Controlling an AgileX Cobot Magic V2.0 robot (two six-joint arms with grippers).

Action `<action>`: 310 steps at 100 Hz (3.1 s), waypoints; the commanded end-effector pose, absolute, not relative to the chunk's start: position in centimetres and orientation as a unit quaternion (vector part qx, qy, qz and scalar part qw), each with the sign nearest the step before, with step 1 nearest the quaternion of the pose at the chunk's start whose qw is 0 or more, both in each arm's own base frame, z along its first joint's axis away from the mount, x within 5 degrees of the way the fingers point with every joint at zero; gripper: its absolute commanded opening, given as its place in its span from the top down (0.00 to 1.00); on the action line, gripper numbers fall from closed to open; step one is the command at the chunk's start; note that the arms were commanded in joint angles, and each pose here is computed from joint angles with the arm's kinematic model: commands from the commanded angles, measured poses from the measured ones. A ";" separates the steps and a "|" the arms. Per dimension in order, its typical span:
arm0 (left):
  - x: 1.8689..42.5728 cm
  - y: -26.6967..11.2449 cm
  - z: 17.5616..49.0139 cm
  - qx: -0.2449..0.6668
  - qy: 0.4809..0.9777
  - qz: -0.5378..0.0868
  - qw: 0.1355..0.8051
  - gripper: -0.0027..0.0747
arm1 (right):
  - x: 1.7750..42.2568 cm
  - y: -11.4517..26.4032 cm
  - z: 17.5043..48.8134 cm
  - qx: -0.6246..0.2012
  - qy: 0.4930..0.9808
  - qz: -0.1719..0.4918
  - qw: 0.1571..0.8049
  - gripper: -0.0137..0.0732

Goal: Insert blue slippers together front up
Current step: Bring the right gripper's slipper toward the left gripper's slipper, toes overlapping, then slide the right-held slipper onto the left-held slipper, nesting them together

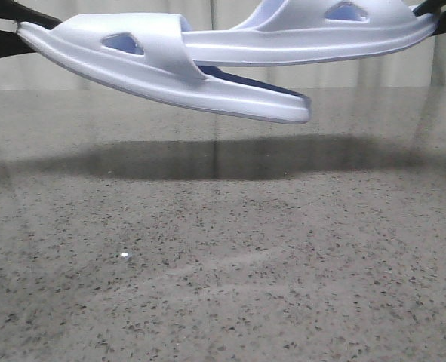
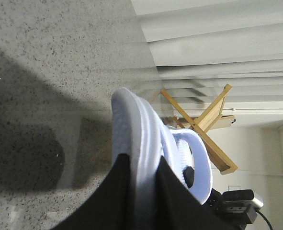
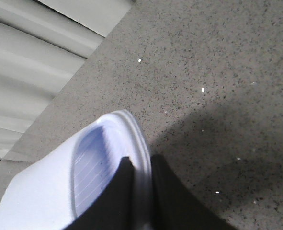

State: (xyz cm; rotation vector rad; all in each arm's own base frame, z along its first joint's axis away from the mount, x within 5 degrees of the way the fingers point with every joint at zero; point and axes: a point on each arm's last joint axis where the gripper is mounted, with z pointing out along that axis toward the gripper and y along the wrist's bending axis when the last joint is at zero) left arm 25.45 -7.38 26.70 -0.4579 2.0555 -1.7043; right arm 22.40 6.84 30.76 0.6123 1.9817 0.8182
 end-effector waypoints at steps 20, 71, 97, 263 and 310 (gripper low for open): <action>24.8 -8.0 29.5 -0.132 0.688 -0.681 0.211 0.94 | 22.5 7.5 32.2 0.231 0.776 0.348 0.473 0.96; 24.6 -8.1 29.6 -0.121 0.683 -0.690 0.204 0.94 | 22.5 8.9 31.9 0.209 0.781 0.357 0.467 0.96; 24.4 -8.2 29.8 -0.113 0.679 -0.698 0.198 0.94 | 23.2 9.1 31.0 0.212 0.792 0.348 0.454 0.96; 23.6 -9.9 29.9 -0.076 0.680 -0.708 0.177 0.94 | 22.9 11.8 30.9 0.168 0.790 0.369 0.460 0.96; 23.6 -9.9 29.9 -0.073 0.680 -0.707 0.180 0.94 | 22.9 11.8 30.9 0.160 0.791 0.364 0.464 0.45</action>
